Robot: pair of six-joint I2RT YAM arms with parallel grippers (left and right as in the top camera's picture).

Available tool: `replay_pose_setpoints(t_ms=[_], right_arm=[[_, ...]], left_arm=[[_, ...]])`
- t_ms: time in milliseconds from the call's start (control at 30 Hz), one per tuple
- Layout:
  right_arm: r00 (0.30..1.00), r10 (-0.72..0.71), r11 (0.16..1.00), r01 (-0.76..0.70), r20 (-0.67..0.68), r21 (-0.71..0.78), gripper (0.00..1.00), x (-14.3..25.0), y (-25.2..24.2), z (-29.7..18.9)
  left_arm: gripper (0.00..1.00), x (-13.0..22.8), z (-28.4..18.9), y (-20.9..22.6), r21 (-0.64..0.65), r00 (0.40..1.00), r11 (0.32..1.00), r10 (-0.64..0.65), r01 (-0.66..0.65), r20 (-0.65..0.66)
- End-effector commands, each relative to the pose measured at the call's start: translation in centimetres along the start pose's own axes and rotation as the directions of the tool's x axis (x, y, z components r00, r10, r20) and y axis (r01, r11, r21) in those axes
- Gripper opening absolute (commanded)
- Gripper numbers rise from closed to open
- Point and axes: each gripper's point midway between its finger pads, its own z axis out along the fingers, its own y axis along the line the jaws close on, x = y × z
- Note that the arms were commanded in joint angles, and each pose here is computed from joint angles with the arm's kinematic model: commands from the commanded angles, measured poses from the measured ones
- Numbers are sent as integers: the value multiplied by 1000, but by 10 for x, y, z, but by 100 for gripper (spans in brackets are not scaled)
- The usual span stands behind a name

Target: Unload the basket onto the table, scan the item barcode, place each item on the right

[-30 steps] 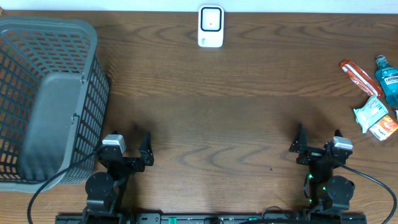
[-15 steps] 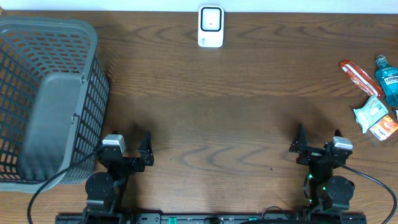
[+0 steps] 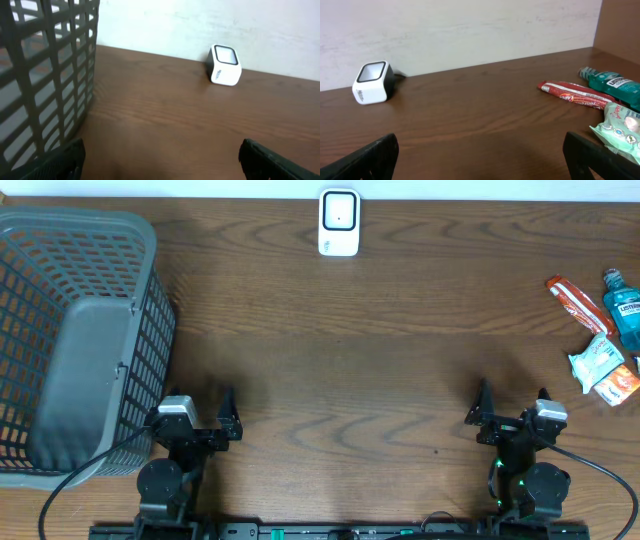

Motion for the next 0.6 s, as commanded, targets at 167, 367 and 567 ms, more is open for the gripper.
replay_pose_setpoints(t_ms=[167,367,567], right_arm=[[1000,8,1000,-8,1,11,99,0,-2,0],[1000,8,1000,-8,1,11,99,0,-2,0],[1000,8,1000,-8,1,11,99,0,-2,0]], left_arm=[[98,9,4,21,-95,1000,995,7,-5,17],[98,7,3,33,-143,1000,990,0,4,27],[98,7,3,33,-144,1000,990,-1,4,27]])
